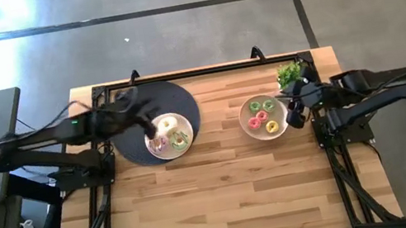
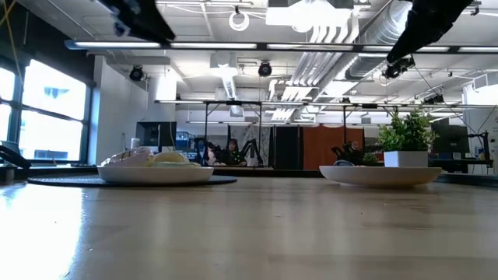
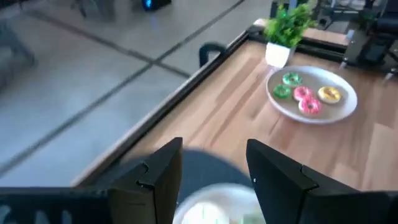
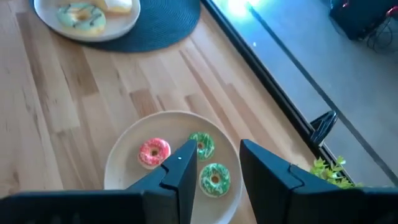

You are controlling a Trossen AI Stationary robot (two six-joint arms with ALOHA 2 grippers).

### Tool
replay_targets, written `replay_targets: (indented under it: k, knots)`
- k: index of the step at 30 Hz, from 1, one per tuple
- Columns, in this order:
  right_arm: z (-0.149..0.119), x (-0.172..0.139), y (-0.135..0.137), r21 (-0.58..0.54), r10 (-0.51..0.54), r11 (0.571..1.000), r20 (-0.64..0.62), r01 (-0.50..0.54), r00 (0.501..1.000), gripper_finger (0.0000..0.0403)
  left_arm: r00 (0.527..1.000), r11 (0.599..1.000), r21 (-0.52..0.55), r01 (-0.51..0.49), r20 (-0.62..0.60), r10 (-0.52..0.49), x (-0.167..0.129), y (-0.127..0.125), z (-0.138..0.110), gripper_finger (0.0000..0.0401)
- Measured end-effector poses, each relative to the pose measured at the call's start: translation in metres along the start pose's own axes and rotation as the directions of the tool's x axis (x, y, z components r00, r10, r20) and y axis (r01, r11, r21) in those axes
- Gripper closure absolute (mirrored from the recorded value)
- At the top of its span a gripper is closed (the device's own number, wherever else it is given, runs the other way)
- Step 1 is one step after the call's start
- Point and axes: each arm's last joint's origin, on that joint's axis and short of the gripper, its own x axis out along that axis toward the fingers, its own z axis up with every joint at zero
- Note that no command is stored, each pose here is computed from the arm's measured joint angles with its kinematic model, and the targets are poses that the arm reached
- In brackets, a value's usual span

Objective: Pick & Place donuts
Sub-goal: Return to Home Position

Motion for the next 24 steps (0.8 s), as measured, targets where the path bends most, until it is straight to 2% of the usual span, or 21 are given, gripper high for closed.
replay_targets:
  k: [4, 9, 13, 17, 21, 24]
  knots:
    - [-0.012, 0.005, -0.001, 0.002, 0.007, 1.000, 0.061, -0.007, 0.998, 0.0284, 1.000, 0.993, -0.120, 0.006, 0.006, -0.006, -0.034, 0.023, -0.016, 0.0226]
    - [-0.036, 0.025, 0.007, -0.032, 0.093, 0.996, 0.217, -0.088, 0.972, 0.0284, 0.989, 0.974, -0.190, 0.126, 0.107, -0.107, -0.052, 0.036, -0.046, 0.0226]
    - [-0.052, 0.039, 0.014, -0.102, 0.171, 0.984, 0.374, -0.143, 0.912, 0.0284, 0.968, 0.955, -0.221, 0.200, 0.195, -0.158, -0.057, 0.043, -0.075, 0.0226]
    - [-0.066, 0.044, 0.016, -0.195, 0.271, 0.959, 0.430, -0.205, 0.861, 0.0284, 0.935, 0.930, -0.235, 0.283, 0.283, -0.213, -0.058, 0.047, -0.101, 0.0226]
    - [-0.072, 0.038, 0.011, -0.174, 0.282, 0.959, 0.473, -0.225, 0.835, 0.0284, 0.907, 0.913, -0.251, 0.322, 0.360, -0.221, -0.059, 0.051, -0.121, 0.0226]
    - [-0.074, 0.032, 0.007, -0.147, 0.281, 0.960, 0.503, -0.240, 0.817, 0.0284, 0.915, 0.919, -0.240, 0.314, 0.336, -0.224, -0.048, 0.046, -0.134, 0.0226]
